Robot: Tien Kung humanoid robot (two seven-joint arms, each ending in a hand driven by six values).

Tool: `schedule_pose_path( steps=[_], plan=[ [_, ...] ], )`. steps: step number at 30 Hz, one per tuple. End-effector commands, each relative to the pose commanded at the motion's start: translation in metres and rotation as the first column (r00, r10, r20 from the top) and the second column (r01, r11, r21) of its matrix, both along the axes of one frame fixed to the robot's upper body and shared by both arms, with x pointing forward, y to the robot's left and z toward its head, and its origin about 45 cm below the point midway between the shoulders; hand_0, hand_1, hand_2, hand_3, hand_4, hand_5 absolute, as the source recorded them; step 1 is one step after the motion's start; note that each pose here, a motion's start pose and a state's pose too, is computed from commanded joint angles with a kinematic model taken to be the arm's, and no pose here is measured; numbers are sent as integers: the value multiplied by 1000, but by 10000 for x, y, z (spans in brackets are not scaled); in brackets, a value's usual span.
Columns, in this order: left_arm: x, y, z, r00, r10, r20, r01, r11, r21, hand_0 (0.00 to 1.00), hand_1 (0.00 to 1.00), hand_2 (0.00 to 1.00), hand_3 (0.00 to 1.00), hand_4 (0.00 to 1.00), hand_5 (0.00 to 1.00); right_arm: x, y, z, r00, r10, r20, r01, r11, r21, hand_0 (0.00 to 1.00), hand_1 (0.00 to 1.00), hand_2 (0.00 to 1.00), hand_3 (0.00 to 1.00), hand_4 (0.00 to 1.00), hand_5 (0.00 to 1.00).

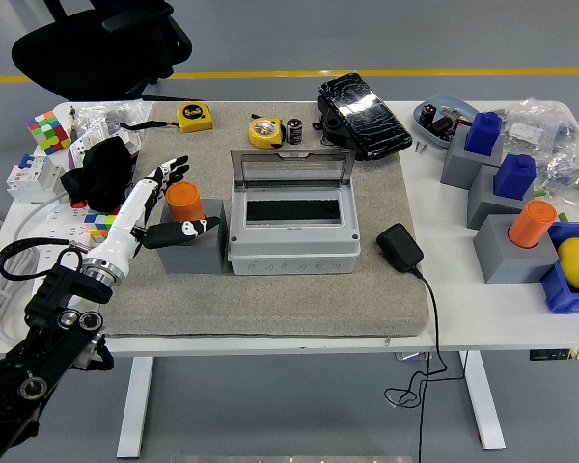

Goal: Fetch the battery,place it into the box,close the lid of the box

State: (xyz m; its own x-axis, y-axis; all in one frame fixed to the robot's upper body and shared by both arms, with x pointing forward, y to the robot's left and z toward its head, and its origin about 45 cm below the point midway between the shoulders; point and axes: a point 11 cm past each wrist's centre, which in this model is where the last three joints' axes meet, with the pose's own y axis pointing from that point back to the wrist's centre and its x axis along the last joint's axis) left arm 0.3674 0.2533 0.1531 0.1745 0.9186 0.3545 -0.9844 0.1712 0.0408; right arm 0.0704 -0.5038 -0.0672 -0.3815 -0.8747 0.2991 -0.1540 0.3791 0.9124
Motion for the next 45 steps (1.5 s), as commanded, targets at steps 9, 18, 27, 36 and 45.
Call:
schedule_pose_path(
  steps=[9, 18, 27, 36, 45],
  plan=[
    [43, -100, 13, 1000, 0, 7, 1, 997, -74, 504, 534, 534, 614, 998, 2, -1, 0, 0, 1000, 2, -2, -2, 1000, 0, 585, 636, 668, 577, 974, 483],
    [72, -137, -5, 1000, 11, 10, -9, 991, -136, 372, 382, 397, 453, 998, 2, 5, 2, 0, 1000, 4, -2, -4, 1000, -2, 585, 636, 669, 577, 974, 483],
    [89, -208, 30, 998, 35, 54, -21, 974, -225, 197, 132, 197, 242, 754, 2, 5, 5, -2, 1000, 7, -2, -7, 1000, -4, 585, 636, 668, 577, 973, 484],
    [124, -338, 70, 997, 22, 76, -3, 970, -242, 160, 89, 149, 214, 706, 2, 21, -3, 5, 1000, 7, 8, -6, 1000, -13, 586, 634, 667, 576, 974, 484],
    [134, -338, 130, 995, 24, 96, -1, 973, -229, 95, 31, 106, 172, 721, 2, 12, -5, 3, 1000, 7, 11, -7, 1000, -20, 581, 632, 667, 577, 973, 484]
  ],
)
